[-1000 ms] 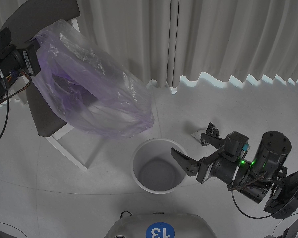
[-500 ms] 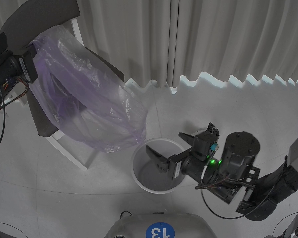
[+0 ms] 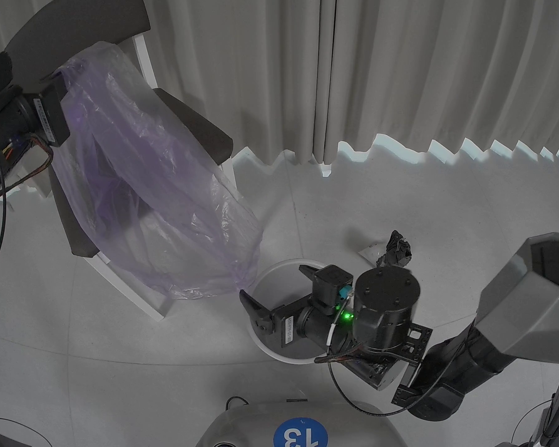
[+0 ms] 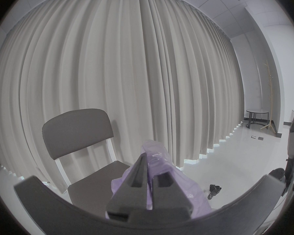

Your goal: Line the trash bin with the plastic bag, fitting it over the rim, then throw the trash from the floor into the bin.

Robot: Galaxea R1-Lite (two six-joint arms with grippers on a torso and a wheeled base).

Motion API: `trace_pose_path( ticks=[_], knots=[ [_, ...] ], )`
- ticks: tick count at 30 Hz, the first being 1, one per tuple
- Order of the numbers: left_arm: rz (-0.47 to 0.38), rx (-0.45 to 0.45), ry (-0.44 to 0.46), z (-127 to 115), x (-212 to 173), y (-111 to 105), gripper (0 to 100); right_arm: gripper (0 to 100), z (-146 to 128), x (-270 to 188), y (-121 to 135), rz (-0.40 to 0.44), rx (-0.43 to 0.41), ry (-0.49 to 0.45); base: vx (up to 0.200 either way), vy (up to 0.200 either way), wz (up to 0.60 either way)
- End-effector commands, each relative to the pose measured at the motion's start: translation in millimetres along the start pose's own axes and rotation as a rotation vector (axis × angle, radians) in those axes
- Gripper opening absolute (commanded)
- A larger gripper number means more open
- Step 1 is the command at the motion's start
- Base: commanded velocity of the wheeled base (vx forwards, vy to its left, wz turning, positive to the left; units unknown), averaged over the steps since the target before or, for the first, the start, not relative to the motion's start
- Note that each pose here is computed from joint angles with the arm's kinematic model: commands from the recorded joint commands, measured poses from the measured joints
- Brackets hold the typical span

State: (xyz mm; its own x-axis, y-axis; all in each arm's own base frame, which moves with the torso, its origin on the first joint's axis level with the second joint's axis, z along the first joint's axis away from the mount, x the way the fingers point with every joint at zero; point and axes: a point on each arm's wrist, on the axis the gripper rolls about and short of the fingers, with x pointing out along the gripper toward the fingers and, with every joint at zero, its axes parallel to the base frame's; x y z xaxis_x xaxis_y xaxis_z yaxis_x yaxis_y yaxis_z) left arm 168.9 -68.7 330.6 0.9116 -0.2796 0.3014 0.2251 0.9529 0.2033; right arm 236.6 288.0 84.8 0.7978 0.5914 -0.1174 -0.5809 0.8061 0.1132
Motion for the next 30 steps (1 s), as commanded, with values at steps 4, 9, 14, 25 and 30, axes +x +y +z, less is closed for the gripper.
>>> trace_pose_path(
  ticks=[4, 9, 14, 25, 30],
  knots=[
    [-0.008, -0.004, 0.001, 0, 0, -2, 0, 100, -13, 15, 8, -0.035, -0.021, 0.007, 0.000, 0.000, 0.00],
    [-0.006, -0.002, 0.000, 0, 0, -1, 0, 100, -15, 27, 10, -0.131, -0.038, 0.005, 0.000, 0.000, 0.00],
    [-0.006, -0.002, 0.000, 0, 0, -1, 0, 100, -16, 37, 17, -0.164, -0.040, -0.001, 0.000, 0.000, 0.00],
    [-0.006, 0.000, 0.001, 0, 1, -1, 0, 100, -13, 43, 36, -0.126, -0.034, -0.022, 0.000, 0.000, 0.00],
    [-0.005, 0.000, -0.002, 1, 1, -1, 0, 100, -14, 47, 42, -0.116, -0.034, -0.029, 0.000, 0.000, 0.00]
  ],
)
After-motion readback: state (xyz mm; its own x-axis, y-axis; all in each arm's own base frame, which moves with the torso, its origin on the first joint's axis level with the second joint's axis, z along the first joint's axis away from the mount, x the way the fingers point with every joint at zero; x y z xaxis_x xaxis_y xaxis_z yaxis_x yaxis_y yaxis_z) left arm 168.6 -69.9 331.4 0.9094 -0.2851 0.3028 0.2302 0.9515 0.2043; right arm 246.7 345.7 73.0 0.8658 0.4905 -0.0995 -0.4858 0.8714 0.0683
